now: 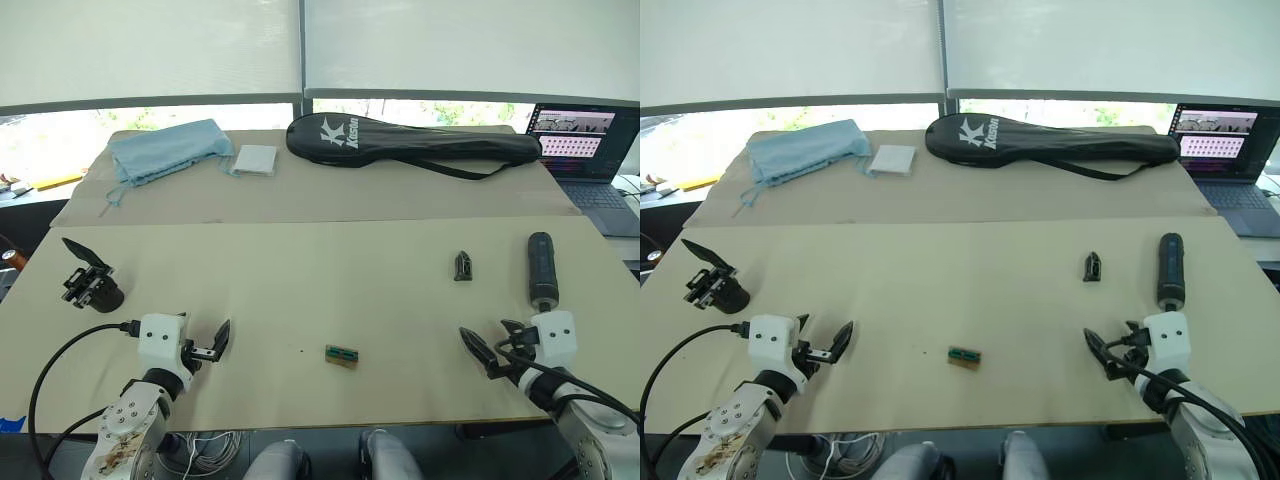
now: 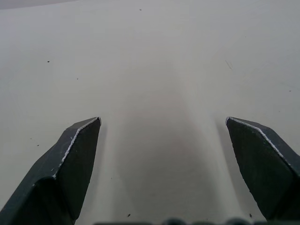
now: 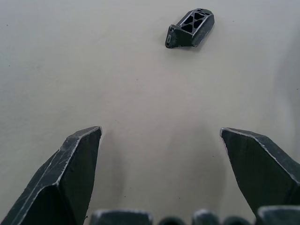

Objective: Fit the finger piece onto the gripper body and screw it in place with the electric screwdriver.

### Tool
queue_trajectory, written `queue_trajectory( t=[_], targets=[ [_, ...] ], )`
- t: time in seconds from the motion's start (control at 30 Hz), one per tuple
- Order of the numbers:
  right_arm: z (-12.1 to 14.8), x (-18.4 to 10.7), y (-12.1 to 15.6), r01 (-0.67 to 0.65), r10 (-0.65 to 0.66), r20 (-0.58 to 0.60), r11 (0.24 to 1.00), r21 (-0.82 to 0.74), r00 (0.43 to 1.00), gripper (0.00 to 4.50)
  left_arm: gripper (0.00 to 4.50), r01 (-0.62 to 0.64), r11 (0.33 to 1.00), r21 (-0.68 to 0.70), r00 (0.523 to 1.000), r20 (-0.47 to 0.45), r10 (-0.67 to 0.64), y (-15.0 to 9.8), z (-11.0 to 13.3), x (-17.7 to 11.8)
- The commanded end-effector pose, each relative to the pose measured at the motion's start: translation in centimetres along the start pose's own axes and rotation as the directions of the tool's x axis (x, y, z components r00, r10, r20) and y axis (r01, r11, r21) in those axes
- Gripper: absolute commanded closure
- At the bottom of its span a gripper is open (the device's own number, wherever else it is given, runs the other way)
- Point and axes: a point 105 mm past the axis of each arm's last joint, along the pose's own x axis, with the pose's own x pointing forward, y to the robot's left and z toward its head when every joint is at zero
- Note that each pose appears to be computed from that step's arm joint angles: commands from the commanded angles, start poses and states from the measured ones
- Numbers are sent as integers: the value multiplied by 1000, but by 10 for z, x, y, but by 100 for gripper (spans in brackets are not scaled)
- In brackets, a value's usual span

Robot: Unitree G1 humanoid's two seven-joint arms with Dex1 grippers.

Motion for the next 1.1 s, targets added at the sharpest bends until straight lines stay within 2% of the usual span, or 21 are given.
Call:
queue_trajectory(
  t=[0.03,0.07,0.13,0.2,0.27,0.4,0.57,0.67,0.8,1.1],
  targets=[
    [18,4,2,-45,49,64,997,-59,997,3,0,-3,1000,6,998,58,3,1,13,-5],
    [35,9,12,-146,156,100,985,-97,983,3,0,-46,999,-22,997,59,47,7,12,-11],
    [73,19,38,-365,393,152,913,-185,907,3,0,-159,984,-79,986,45,163,26,5,-28],
    [93,23,53,-476,519,164,846,-241,839,3,0,-226,969,-99,973,35,230,38,0,-41],
    [104,26,65,-557,606,156,786,-270,780,3,0,-275,956,-105,960,28,280,49,-3,-51],
    [128,27,104,-717,787,134,607,-343,603,3,0,-344,936,-70,938,17,346,79,-6,-67],
    [144,26,142,-792,876,101,471,-388,472,3,0,-332,943,-12,943,8,332,109,-4,-62],
    [149,24,154,-807,895,96,435,-400,435,3,0,-326,945,21,945,3,326,125,-2,-53],
    [150,22,161,-811,901,97,423,-404,422,3,0,-312,949,38,950,4,312,140,2,-34],
    [149,14,159,-788,871,124,484,-382,475,3,0,-320,947,6,947,2,320,163,5,-1]
  ],
)
